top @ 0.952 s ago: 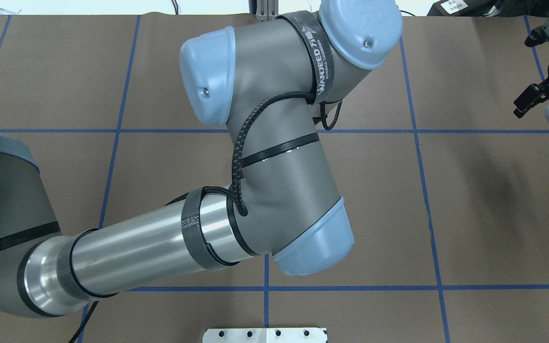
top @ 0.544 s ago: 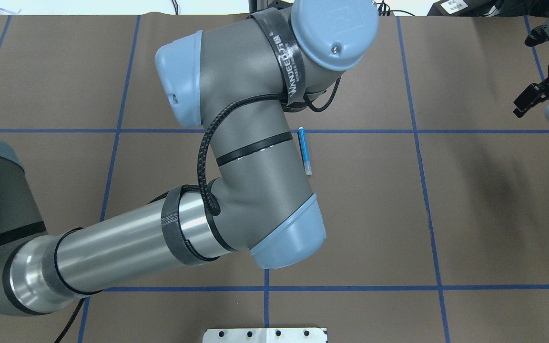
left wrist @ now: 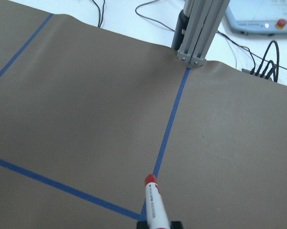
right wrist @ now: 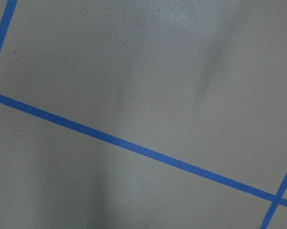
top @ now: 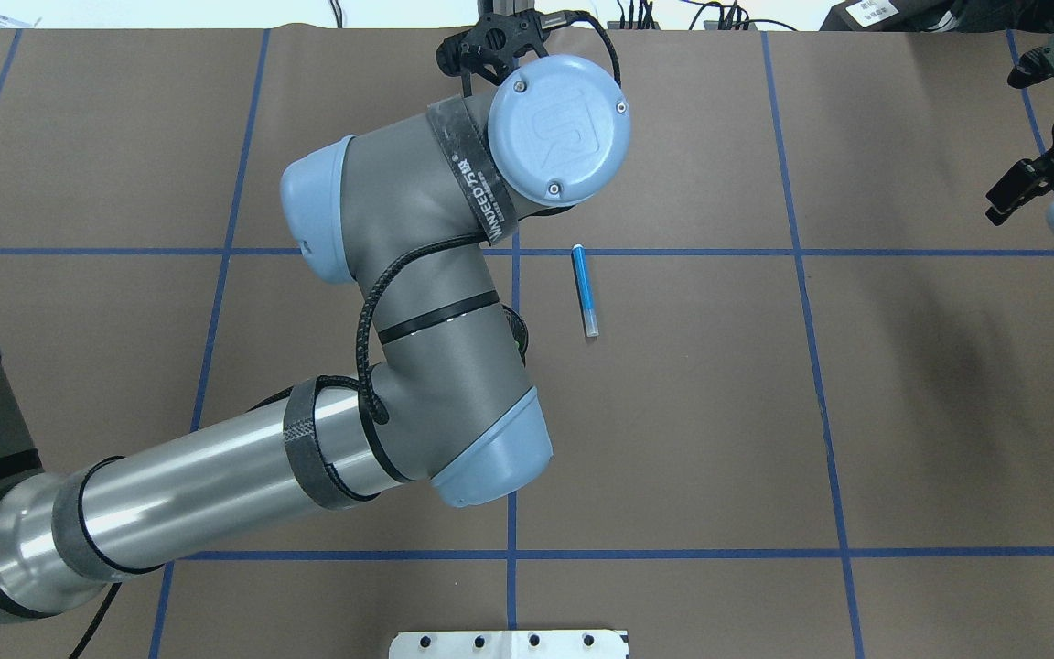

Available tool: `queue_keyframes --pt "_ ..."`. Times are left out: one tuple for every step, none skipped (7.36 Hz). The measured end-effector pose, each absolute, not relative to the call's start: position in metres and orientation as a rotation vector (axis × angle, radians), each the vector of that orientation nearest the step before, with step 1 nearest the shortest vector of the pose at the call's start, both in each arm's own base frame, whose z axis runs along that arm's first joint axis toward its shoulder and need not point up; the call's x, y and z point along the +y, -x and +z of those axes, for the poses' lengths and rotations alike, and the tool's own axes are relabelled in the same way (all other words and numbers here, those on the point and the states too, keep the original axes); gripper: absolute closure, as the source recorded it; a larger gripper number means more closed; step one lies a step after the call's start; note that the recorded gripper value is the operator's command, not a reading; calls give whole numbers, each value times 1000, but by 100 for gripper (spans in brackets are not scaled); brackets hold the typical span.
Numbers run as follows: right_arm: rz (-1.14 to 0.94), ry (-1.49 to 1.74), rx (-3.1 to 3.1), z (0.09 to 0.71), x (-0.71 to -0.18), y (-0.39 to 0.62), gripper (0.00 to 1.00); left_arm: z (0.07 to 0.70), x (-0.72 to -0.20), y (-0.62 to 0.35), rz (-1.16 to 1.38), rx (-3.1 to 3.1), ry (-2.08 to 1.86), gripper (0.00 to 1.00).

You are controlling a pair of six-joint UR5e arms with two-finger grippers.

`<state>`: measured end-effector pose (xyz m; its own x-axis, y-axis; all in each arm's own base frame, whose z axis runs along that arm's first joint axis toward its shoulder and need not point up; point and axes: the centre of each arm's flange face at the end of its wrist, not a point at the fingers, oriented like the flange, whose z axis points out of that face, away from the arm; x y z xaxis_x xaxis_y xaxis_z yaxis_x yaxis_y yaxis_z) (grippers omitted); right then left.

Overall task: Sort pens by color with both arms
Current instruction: 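Lift the red-capped marker out of the cup with the left gripper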

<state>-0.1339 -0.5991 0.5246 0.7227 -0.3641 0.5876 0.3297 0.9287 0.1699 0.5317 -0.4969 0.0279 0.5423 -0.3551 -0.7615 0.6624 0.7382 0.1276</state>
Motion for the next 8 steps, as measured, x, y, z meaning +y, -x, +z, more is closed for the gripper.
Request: queue_keyframes --pt "-384 -55 -660 524 -599 134 1 39 -501 -550 -691 799 -468 100" --pt "-384 -54 -661 524 -599 135 1 49 -503 -574 -759 816 -499 100" --pt "-382 -54 -661 524 -599 135 1 58 -502 -595 -818 839 -525 100" --pt "-380 -54 -662 524 -599 135 1 64 -499 -612 -869 855 -542 100" --pt "-379 -54 -661 524 -599 135 1 71 -494 -627 -913 864 -551 100" --pt "-379 -54 -661 524 -599 135 1 77 -487 -641 -939 870 -560 100" --pt "-380 -54 -661 524 -599 135 1 82 -477 -654 -947 873 -572 100" --pt "-381 -54 -661 524 -599 135 1 86 -465 -666 -953 876 -580 100"
